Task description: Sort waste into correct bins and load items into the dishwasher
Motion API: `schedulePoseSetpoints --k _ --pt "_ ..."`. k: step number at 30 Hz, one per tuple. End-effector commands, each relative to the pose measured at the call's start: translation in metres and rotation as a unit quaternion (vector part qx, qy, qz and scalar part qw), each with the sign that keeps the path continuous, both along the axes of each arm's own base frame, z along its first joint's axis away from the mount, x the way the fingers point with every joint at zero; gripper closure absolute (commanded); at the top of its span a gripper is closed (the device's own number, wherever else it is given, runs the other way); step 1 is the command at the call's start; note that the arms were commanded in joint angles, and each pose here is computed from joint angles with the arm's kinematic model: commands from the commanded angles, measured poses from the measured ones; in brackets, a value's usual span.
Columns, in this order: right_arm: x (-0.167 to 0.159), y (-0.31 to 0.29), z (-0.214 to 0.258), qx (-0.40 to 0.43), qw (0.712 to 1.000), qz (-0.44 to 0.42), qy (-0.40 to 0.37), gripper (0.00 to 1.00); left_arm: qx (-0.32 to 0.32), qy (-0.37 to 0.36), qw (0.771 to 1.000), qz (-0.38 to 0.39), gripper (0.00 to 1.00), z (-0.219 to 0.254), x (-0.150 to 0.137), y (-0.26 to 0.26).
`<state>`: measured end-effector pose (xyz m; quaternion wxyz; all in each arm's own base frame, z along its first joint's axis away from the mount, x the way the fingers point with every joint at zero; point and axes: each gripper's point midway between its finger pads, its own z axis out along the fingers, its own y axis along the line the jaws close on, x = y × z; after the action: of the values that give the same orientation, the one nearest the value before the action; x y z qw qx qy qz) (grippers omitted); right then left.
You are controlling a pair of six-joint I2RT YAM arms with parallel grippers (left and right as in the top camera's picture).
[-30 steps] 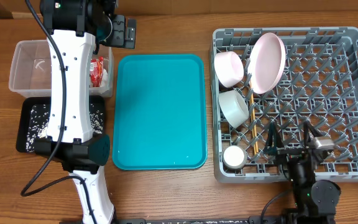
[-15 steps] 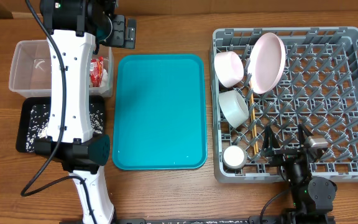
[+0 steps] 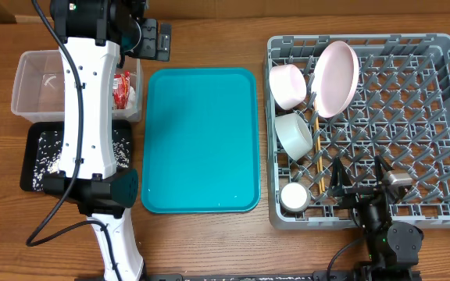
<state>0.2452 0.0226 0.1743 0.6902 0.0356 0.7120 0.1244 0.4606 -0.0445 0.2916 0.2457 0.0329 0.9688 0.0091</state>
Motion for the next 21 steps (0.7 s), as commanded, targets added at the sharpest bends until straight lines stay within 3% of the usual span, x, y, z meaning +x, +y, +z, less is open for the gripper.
schedulePoseSetpoints --k 1,9,16,21 --pt "0.0 0.0 -0.002 0.0 1.0 -0.001 -0.002 0.0 -0.003 -0.015 1.0 0.007 0.0 0.01 -0.001 0.001" --pt "0.0 0.0 -0.002 0.0 1.0 -0.001 -0.002 0.0 -0.007 -0.031 0.999 0.005 0.0 0.021 -0.002 0.0" --pt "0.0 0.0 -0.002 0.0 1.0 -0.001 -0.002 0.0 -0.077 -0.169 0.982 -0.039 0.0 0.076 0.014 -0.025" --pt "0.0 0.0 -0.002 0.0 1.0 0.0 -0.002 0.0 -0.074 -0.252 0.962 -0.072 0.0 0.086 0.007 -0.029"
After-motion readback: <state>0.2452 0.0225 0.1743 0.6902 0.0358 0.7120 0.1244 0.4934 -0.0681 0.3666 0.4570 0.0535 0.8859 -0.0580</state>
